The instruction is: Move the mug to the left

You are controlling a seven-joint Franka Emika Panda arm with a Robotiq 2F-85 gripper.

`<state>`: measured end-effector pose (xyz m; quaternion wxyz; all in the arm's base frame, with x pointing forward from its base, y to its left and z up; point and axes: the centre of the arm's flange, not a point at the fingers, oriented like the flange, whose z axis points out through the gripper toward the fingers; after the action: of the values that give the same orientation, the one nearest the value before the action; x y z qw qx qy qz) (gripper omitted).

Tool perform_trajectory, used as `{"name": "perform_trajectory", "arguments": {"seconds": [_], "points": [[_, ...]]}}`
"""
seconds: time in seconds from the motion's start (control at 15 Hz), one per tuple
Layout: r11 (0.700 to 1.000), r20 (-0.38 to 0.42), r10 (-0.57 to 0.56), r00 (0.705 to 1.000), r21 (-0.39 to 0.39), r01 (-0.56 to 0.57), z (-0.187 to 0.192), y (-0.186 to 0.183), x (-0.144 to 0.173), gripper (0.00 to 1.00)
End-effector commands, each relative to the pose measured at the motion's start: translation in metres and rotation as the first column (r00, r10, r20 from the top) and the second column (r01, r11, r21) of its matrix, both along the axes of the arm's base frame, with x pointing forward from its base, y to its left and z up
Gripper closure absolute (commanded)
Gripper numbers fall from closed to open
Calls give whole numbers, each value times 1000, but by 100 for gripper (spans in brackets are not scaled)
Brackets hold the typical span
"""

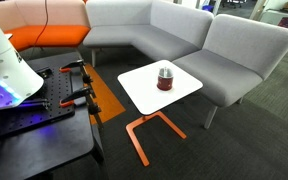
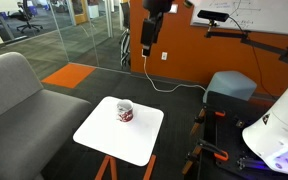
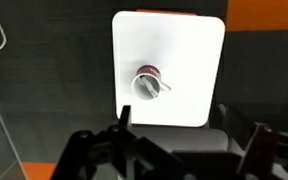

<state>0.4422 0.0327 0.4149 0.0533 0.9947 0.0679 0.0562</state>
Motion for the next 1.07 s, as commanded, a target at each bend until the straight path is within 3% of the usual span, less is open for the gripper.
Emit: {"name": "perform_trajectory", "arguments": {"seconds": [0.0,0.2,0.33,0.4,0.53,0.87,1.0], "points": [[996,-31,-77,997,42,78,-68,-29,43,0],[990,-44,-127,991,63,129,-125,-47,65,0],[978,-84,-156,984,123,166,-161,-52,78,0],[987,-75,-136,988,78,141,-146,-50,56,0],[981,-99,-155,983,100,165,-168,-51,67,0],[980,-87,-160,983,105,169,-164,-51,73,0],[964,-67,-221,973,137,228,-182,-64,83,0]]}}
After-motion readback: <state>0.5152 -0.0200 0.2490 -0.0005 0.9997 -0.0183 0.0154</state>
